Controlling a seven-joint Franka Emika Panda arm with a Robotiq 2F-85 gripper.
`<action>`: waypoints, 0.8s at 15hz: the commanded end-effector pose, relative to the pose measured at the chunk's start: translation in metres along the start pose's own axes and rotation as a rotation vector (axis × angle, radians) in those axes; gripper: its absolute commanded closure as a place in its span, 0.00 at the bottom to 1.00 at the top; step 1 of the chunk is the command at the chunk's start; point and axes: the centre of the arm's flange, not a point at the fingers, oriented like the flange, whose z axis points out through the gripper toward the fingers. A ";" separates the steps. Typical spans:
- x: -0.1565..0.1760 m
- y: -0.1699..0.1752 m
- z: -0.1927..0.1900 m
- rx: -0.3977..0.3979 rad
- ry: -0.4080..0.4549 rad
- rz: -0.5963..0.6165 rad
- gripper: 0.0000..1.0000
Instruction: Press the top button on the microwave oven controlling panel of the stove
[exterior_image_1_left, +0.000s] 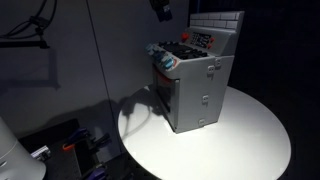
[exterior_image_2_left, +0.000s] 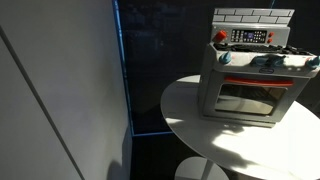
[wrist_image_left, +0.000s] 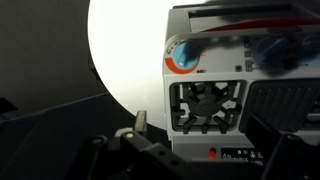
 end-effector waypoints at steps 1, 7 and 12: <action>0.018 -0.006 0.007 -0.010 0.059 0.048 0.00; 0.040 -0.010 0.029 -0.032 0.119 0.105 0.00; 0.060 -0.005 0.051 -0.063 0.090 0.149 0.00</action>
